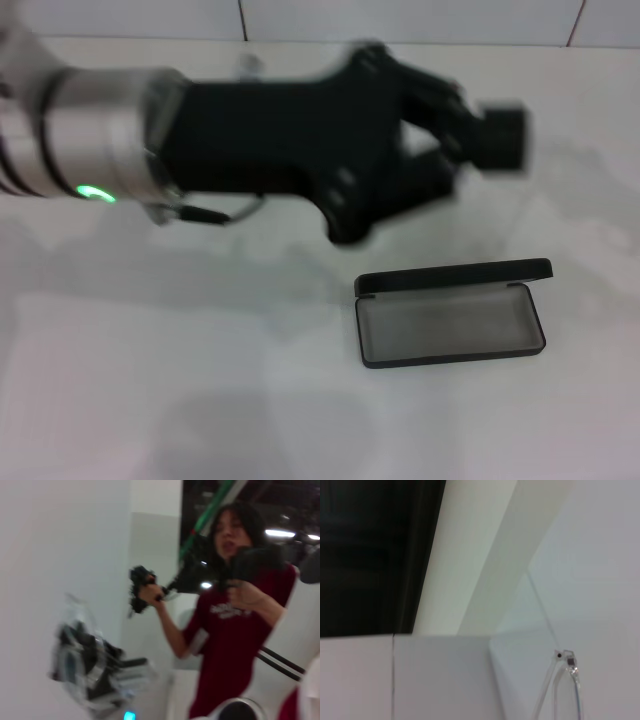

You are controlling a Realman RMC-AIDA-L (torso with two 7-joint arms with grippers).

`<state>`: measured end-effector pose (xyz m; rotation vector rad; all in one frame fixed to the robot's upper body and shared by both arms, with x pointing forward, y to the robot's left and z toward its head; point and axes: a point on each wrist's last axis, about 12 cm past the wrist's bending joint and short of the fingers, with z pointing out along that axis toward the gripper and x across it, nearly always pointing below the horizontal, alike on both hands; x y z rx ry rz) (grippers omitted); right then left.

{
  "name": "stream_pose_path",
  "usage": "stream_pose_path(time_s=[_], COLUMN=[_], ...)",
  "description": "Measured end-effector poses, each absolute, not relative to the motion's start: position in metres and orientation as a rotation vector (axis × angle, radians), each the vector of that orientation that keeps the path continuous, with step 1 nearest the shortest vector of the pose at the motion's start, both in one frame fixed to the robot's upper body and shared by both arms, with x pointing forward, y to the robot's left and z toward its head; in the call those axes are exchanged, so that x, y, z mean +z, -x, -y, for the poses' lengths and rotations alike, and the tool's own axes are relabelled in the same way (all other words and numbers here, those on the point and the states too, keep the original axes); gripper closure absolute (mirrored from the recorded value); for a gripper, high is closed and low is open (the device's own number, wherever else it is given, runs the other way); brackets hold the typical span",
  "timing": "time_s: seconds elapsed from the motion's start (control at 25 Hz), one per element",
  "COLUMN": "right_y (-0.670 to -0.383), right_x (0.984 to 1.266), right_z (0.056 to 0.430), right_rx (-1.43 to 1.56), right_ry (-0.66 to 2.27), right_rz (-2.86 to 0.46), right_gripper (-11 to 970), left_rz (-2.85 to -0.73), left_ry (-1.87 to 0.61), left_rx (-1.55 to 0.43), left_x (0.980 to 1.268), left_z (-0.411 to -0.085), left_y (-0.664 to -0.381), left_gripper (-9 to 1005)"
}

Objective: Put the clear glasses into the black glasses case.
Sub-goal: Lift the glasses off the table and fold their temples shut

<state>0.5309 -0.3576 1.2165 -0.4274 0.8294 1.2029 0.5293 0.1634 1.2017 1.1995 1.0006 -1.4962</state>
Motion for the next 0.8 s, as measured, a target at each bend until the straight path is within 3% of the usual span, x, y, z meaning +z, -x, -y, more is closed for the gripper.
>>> stream_pose_path(time_s=[0.24,0.52,0.8], right_y=[-0.551,-0.564,-0.571], right_x=[1.203,1.186,1.182], right_z=[0.318,0.273,0.252], right_rx=[1.264,1.296,1.320], right_ry=[0.406,0.481,0.524], right_rz=[-0.846,-0.937,-0.971], right_gripper=[831,831,831], left_rz=[-0.918,-0.873,-0.880], left_ry=[-1.251,-1.152,-1.110], left_rx=[-1.562,-1.553,-1.553], left_x=[1.202,1.206,1.202], left_z=[-0.139,-0.147,-0.151], left_y=[-0.525,-0.526,-0.526], left_gripper=[938,939,940])
